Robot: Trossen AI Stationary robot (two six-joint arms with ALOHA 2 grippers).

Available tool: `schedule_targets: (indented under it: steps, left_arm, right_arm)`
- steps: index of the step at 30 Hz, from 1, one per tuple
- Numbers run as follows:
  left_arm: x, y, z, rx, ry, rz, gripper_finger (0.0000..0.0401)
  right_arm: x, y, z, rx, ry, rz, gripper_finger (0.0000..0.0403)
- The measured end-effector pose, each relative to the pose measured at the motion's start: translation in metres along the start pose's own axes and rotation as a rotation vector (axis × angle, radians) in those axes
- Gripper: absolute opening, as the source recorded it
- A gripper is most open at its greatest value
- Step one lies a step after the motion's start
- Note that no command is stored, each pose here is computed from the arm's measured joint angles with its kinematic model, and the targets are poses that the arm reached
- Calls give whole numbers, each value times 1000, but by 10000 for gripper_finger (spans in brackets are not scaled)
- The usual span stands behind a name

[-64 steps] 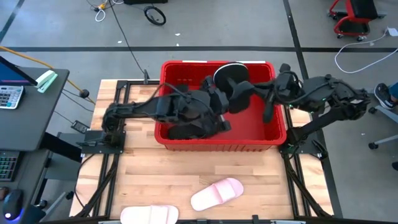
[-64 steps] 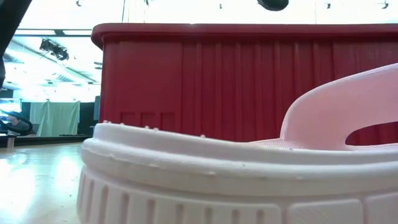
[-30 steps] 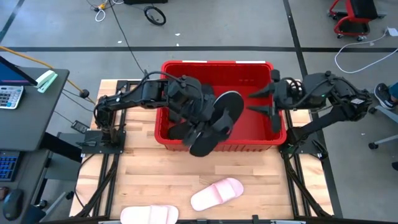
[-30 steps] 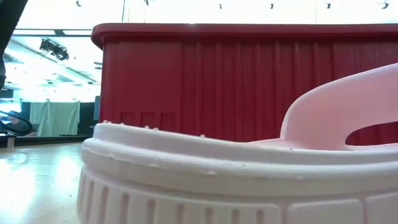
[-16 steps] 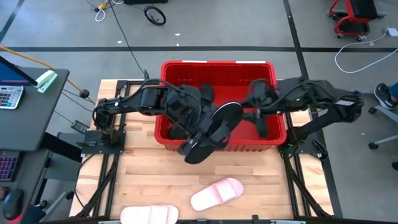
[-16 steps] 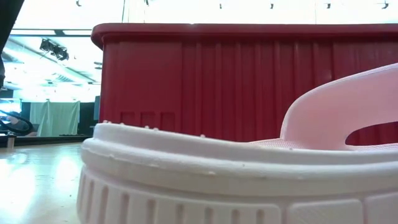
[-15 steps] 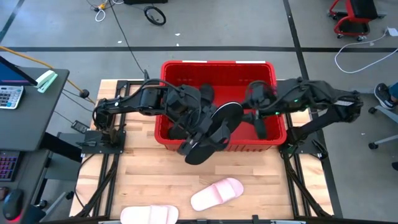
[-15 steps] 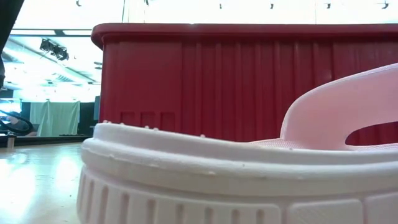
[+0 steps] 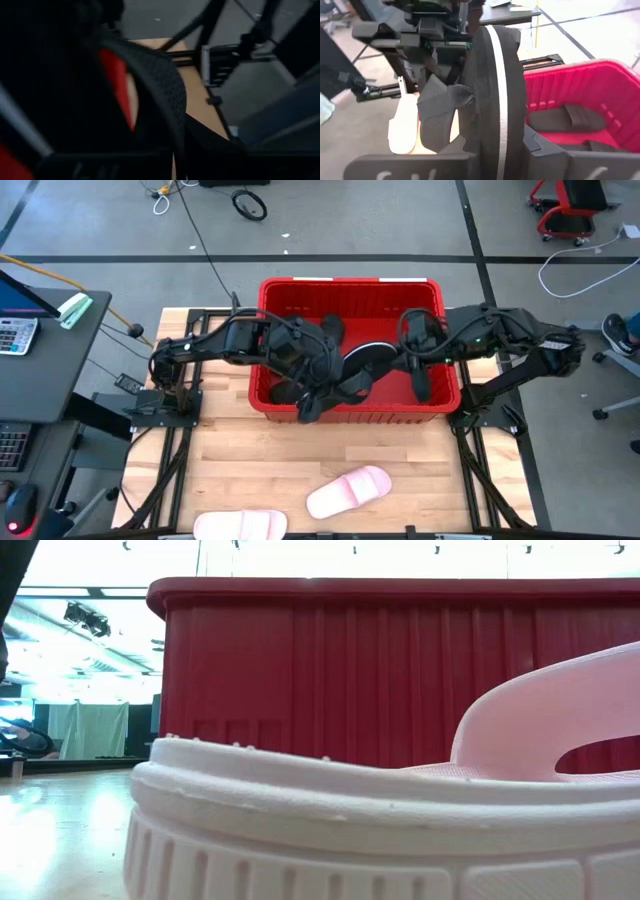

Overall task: Pick and place slides into bin
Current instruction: Put the black slipper into the red bin

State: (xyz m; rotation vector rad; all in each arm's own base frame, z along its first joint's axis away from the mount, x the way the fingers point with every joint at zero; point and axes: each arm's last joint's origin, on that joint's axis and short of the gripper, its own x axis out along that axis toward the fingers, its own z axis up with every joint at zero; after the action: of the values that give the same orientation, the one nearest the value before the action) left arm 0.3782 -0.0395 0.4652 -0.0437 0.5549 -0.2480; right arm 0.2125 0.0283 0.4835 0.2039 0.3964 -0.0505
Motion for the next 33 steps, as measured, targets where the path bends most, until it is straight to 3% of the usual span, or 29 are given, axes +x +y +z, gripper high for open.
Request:
schedule_targets:
  steps: [10,19,23,28,33]
  left_arm:
    - [0,5,7,34,-77,225,132]
    - [-6,14,19,63,-193,557,217]
    - [-8,16,24,97,-227,595,228]
    - [-9,19,24,88,-230,695,219]
    - [-5,20,32,118,-302,715,211]
  right_arm:
    - [-29,-9,-7,21,11,-80,54]
    - [-76,-25,-6,141,-191,-362,54]
    - [-97,-32,-6,209,-302,-494,54]
    - [-114,-36,-9,265,-354,-511,54]
    - [-118,-38,-8,312,-396,-541,54]
